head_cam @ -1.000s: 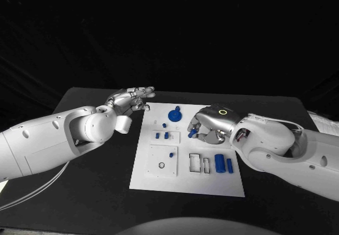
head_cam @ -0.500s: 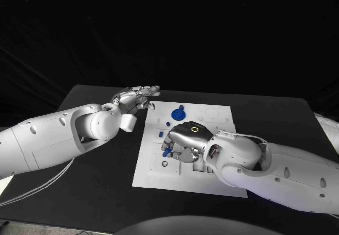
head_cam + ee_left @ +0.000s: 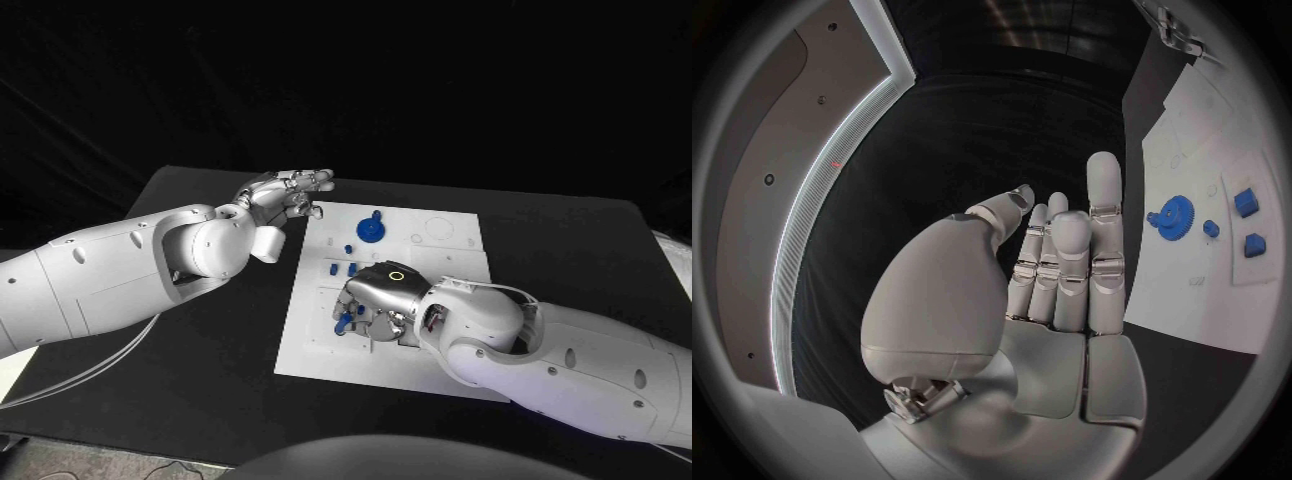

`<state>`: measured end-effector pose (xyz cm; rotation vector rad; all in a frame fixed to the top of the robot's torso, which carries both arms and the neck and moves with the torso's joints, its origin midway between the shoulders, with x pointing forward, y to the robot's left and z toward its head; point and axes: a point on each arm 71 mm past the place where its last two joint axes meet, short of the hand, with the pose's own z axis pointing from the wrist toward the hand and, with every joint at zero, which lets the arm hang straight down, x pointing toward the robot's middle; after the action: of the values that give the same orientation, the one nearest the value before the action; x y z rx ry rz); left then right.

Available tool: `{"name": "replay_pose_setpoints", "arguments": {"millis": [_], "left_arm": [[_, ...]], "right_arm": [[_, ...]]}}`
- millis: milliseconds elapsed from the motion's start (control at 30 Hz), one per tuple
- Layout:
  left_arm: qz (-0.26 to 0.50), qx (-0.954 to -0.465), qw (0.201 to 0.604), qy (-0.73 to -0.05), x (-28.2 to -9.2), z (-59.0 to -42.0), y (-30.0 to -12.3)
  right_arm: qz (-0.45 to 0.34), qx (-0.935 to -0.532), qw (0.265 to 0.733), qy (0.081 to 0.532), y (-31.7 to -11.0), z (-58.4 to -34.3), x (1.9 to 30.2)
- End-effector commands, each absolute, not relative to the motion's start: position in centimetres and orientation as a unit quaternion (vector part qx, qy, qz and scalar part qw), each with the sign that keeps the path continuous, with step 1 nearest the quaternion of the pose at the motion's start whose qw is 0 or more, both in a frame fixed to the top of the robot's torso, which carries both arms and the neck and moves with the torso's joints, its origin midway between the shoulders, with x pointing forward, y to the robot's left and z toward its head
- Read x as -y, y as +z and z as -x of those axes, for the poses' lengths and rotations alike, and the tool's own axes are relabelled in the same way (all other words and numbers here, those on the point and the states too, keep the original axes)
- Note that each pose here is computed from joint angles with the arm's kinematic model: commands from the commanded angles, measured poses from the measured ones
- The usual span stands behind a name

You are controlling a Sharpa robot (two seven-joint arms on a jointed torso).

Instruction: Assemble the parts on the task board

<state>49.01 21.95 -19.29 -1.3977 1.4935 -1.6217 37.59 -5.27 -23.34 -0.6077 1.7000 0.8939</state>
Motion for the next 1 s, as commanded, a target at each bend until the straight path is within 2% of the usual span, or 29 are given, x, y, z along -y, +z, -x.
{"name": "replay_pose_setpoints", "arguments": {"millis": [33, 367, 1000], "left_arm": [[0.510, -0.554, 0.256, -0.607, -21.7, -49.0, -19.2], [0.510, -0.554, 0.256, -0.606, -21.7, -49.0, -19.2], [0.510, -0.554, 0.256, -0.606, -21.7, -49.0, -19.2]], "right_arm": [[0.266, -0.720, 0.517, 0.380, -23.6, -37.3, 5.1], [0.267, -0.726, 0.519, 0.363, -24.0, -37.7, 5.4], [0.305, -0.725, 0.532, 0.315, -24.4, -37.6, 4.0]]}}
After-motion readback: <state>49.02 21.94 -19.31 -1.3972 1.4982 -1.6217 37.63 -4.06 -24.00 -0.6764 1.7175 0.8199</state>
